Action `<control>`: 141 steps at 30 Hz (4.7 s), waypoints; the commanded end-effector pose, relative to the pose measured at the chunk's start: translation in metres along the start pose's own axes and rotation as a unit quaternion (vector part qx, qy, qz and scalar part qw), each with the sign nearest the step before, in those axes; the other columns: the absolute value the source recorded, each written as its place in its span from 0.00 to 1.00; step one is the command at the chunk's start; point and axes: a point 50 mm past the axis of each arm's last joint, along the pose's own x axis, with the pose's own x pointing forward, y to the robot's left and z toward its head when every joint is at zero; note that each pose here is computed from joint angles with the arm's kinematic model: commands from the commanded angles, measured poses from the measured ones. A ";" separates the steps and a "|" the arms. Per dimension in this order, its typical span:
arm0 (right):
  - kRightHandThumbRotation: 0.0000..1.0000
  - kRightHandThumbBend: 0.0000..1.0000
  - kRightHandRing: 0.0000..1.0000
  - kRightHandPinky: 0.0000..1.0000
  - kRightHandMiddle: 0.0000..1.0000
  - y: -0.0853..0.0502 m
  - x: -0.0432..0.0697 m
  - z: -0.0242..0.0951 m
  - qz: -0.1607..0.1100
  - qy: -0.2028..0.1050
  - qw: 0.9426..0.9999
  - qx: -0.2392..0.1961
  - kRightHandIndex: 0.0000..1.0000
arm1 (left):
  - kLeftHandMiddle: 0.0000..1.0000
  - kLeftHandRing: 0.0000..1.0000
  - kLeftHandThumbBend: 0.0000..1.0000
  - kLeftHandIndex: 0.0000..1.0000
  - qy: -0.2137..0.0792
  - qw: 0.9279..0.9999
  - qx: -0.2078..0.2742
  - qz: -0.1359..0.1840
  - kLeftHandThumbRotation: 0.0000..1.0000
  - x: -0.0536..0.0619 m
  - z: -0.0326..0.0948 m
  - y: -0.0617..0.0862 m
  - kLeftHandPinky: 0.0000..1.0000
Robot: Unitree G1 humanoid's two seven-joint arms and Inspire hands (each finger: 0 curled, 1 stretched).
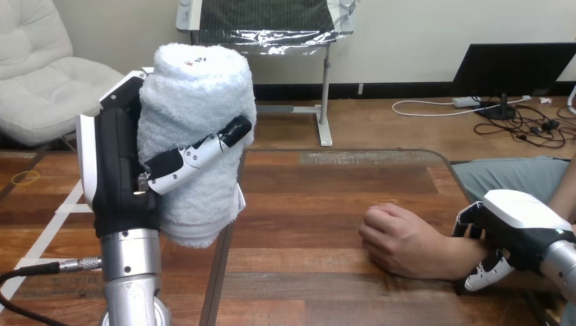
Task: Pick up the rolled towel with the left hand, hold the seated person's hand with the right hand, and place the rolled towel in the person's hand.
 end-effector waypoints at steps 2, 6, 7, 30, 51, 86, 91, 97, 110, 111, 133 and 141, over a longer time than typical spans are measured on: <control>0.04 0.85 0.30 0.23 0.37 0.005 0.005 -0.001 0.010 0.013 1.000 0.019 0.42 | 0.27 0.20 0.46 0.34 -0.041 0.999 -0.011 0.005 0.00 0.009 0.012 -0.002 0.15; 0.03 0.85 0.28 0.22 0.36 0.005 0.005 0.000 0.007 0.008 1.000 0.026 0.40 | 0.27 0.20 0.46 0.34 -0.041 0.999 -0.009 0.004 0.00 0.009 0.012 -0.001 0.15; 0.03 0.85 0.28 0.22 0.36 0.005 0.005 0.000 0.006 0.008 1.000 0.026 0.39 | 0.27 0.20 0.46 0.34 -0.041 0.999 -0.009 0.004 0.00 0.009 0.012 -0.001 0.15; 0.07 0.84 0.28 0.23 0.35 -0.004 0.005 0.005 -0.009 0.001 0.999 0.042 0.36 | 0.27 0.20 0.46 0.34 -0.032 0.999 -0.011 0.002 0.00 0.011 0.006 -0.003 0.15; 0.10 0.84 0.30 0.25 0.35 -0.029 0.001 0.011 -0.059 -0.015 0.996 0.067 0.36 | 0.28 0.20 0.47 0.34 -0.004 1.000 -0.025 -0.011 0.00 0.016 -0.009 -0.012 0.15; 0.15 0.85 0.29 0.25 0.34 -0.075 -0.011 0.029 -0.131 -0.057 0.987 0.071 0.36 | 0.28 0.21 0.48 0.33 0.027 0.998 -0.049 -0.042 0.00 0.031 -0.040 -0.041 0.16; 0.15 0.85 0.29 0.26 0.34 -0.079 -0.012 0.032 -0.136 -0.061 0.986 0.071 0.36 | 0.28 0.21 0.49 0.33 0.032 0.997 -0.054 -0.042 0.00 0.033 -0.044 -0.045 0.16; 0.15 0.85 0.28 0.25 0.34 -0.084 -0.013 0.036 -0.135 -0.067 0.986 0.068 0.35 | 0.28 0.22 0.49 0.34 0.036 0.997 -0.047 -0.044 0.00 0.036 -0.048 -0.049 0.16; 0.14 0.86 0.27 0.24 0.34 -0.089 -0.010 0.046 -0.136 -0.080 0.985 0.069 0.36 | 0.29 0.23 0.51 0.35 0.050 0.996 -0.064 -0.040 0.00 0.044 -0.057 -0.060 0.17; 0.14 0.86 0.27 0.24 0.34 -0.089 -0.010 0.046 -0.136 -0.081 0.985 0.069 0.36 | 0.30 0.23 0.51 0.35 0.050 0.996 -0.064 -0.040 0.00 0.044 -0.058 -0.060 0.18; 0.17 0.86 0.28 0.24 0.34 -0.091 -0.002 0.064 -0.128 -0.101 0.984 0.073 0.35 | 0.36 0.28 0.54 0.38 0.074 0.988 -0.121 -0.058 0.00 0.056 -0.064 -0.093 0.22; 0.18 0.87 0.29 0.24 0.35 -0.091 0.001 0.069 -0.129 -0.105 0.983 0.073 0.35 | 0.36 0.29 0.55 0.39 0.082 0.981 -0.163 -0.066 0.00 0.059 -0.061 -0.107 0.22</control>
